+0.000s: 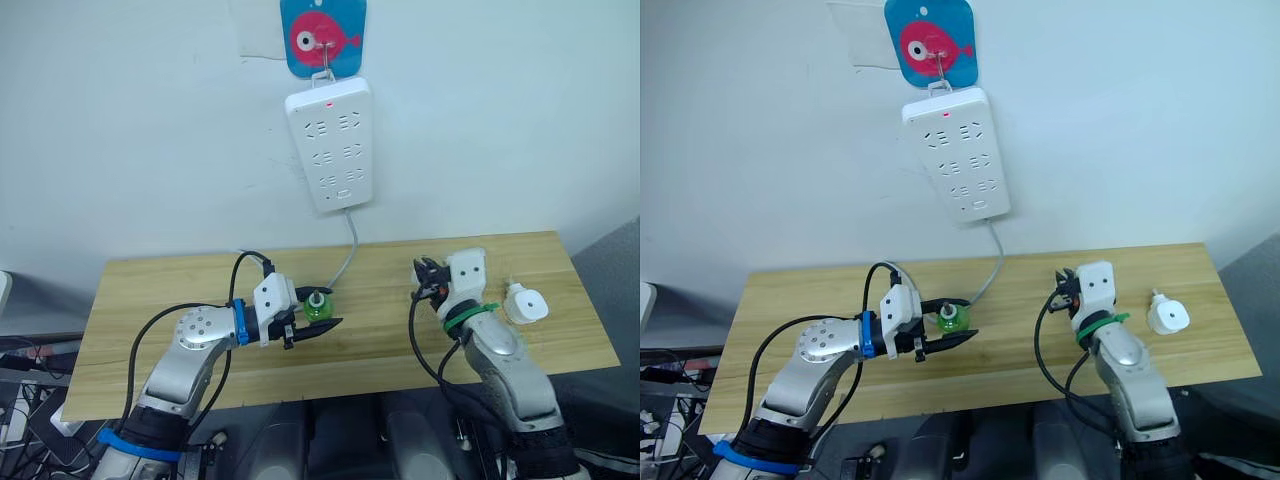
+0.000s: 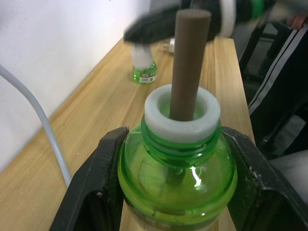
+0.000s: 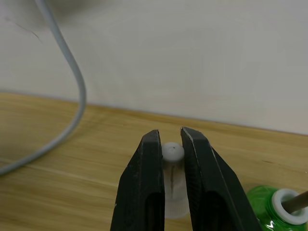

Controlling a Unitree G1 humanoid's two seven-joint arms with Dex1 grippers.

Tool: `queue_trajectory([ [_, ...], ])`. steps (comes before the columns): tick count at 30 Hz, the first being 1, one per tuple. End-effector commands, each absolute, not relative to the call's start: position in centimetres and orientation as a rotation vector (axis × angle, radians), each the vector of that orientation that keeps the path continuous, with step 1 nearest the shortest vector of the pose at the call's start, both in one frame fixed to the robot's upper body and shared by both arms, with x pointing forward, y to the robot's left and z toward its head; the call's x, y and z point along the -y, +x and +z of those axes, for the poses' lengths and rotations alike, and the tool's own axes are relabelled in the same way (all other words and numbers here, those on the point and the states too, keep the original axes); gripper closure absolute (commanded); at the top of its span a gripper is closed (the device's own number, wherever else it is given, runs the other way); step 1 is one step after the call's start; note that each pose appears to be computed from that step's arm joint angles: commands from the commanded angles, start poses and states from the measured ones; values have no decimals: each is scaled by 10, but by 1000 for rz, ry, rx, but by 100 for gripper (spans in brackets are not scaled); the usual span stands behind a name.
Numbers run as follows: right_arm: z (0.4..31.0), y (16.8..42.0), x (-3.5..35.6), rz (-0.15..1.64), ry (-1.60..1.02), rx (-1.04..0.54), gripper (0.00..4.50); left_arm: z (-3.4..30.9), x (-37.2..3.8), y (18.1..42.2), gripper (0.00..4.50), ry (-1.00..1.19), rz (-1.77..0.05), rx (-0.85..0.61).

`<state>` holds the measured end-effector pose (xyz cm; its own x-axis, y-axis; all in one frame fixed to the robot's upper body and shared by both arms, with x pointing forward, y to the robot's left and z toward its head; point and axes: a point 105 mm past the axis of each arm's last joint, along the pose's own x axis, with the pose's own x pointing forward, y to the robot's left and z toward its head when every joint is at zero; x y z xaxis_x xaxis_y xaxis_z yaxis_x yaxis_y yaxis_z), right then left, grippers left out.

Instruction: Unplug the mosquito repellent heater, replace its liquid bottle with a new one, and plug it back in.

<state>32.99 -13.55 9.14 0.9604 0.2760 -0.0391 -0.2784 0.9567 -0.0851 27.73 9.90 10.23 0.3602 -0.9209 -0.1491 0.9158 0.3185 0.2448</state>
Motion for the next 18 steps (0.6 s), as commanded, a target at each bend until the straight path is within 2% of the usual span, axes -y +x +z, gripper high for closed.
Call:
queue_trajectory([
  [1, 92, 339, 138, 271, -96, 34, 428, 112, -100, 274, 224, 320, -1208, 55],
  [10, 57, 355, 139, 293, -159, -25, 428, 115, -102, 267, 224, 325, -1210, 45],
  [16, 54, 359, 139, 307, -135, -17, 428, 116, -103, 264, 224, 327, -1211, 39],
  [18, 55, 358, 140, 306, -132, -15, 356, 116, -103, 264, 224, 327, -1211, 39],
])
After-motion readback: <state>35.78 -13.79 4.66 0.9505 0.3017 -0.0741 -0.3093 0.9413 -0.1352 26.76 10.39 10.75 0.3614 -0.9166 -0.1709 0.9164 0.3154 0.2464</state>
